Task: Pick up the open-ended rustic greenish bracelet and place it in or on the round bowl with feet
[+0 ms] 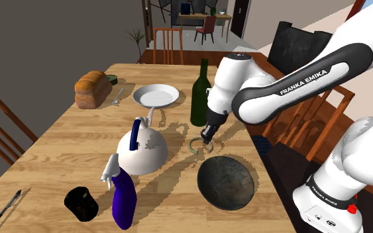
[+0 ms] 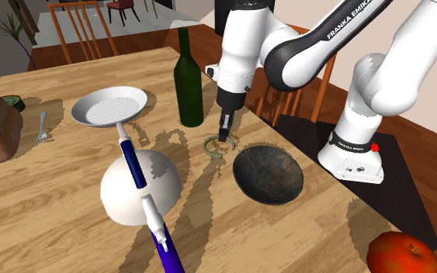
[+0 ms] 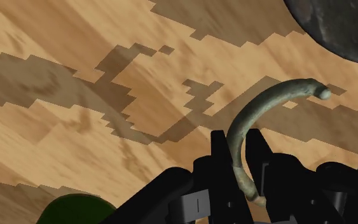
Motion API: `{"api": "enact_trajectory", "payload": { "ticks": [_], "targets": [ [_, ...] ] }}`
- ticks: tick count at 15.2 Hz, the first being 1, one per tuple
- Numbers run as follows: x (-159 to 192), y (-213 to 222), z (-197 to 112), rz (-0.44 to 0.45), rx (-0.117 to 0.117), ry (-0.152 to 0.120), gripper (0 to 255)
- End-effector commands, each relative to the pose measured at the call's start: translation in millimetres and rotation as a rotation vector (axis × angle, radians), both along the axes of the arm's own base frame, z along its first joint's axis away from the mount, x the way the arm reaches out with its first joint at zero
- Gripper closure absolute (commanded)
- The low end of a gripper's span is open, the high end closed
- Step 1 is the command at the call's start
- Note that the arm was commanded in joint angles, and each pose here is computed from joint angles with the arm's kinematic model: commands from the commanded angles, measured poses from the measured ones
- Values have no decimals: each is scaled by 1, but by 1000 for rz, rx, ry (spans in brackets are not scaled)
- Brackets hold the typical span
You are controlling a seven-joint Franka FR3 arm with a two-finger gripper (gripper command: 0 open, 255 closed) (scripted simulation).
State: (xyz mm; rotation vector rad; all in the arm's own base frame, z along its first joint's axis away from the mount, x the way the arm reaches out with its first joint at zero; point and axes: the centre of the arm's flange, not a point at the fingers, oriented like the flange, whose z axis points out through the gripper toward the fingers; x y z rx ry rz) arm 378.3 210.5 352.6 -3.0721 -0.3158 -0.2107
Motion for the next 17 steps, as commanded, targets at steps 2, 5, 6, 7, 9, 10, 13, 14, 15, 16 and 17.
{"api": "enact_trajectory", "payload": {
  "ticks": [2,5,6,7,9,10,13,14,15,16,17],
  "targets": [
    [0,1,16,0,0,1,255],
    [0,1,32,0,0,1,255],
    [0,1,37,0,0,1,255],
    [0,1,43,0,0,1,255],
    [0,1,53,0,0,1,255],
    [0,1,58,0,0,1,255],
    [-25,7,63,0,0,1,255],
    [-38,9,64,0,0,1,255],
    [-51,12,64,0,0,1,255],
    [-64,15,64,0,0,1,255],
    [-77,17,65,0,0,1,255]
  ]
}}
